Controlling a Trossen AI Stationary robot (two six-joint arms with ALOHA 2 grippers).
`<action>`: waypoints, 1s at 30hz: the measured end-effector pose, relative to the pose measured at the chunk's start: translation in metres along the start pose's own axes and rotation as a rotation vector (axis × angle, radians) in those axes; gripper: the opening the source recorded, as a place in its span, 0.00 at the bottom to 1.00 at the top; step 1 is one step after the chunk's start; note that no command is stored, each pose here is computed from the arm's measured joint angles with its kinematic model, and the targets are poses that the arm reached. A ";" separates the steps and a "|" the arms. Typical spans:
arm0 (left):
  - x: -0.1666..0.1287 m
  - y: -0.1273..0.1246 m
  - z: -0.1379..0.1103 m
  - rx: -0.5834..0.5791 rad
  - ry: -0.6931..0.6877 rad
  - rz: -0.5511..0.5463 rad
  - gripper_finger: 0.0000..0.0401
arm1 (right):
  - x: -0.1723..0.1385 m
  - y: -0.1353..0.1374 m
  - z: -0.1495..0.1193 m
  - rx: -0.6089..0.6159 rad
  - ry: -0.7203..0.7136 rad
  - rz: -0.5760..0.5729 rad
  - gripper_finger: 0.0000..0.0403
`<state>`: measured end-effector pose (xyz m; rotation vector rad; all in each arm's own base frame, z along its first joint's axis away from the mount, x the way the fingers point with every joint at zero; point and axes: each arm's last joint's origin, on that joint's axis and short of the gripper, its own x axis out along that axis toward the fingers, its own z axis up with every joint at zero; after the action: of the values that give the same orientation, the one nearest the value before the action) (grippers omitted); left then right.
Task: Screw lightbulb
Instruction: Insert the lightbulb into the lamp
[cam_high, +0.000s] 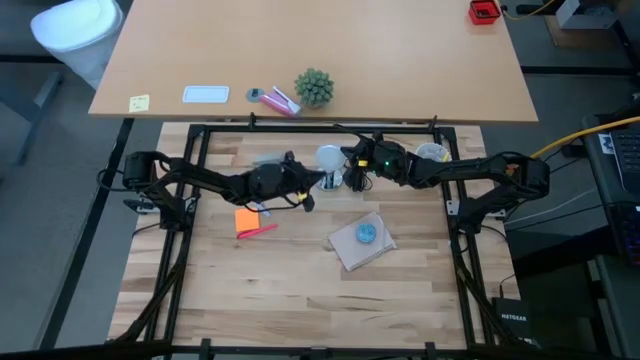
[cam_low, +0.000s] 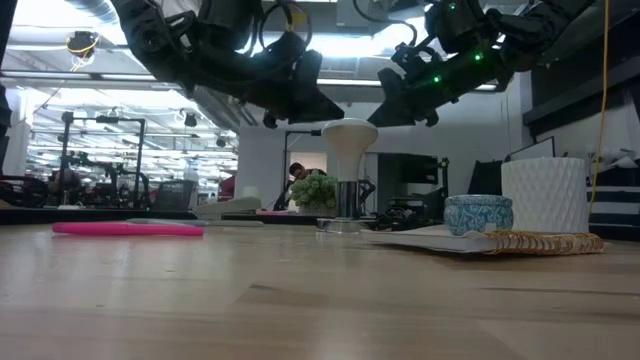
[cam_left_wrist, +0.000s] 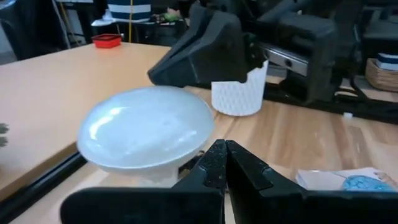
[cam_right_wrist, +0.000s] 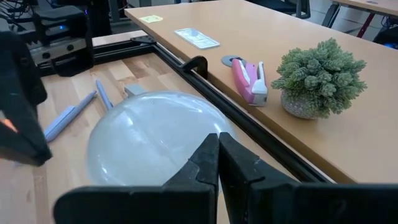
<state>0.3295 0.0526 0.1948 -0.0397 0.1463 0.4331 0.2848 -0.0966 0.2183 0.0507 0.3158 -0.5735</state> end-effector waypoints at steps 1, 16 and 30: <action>0.000 0.001 0.000 -0.001 -0.001 0.008 0.00 | 0.000 0.000 0.000 0.000 0.000 0.002 0.03; 0.004 0.019 0.001 -0.035 0.001 0.094 0.00 | 0.000 0.001 -0.001 0.039 0.009 0.055 0.03; 0.005 0.028 0.000 -0.033 -0.001 0.249 0.00 | -0.001 0.008 0.000 0.108 0.022 0.247 0.03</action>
<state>0.3218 0.0802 0.1943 -0.0535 0.1437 0.6840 0.2882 -0.0895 0.2180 0.1974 0.2942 -0.3443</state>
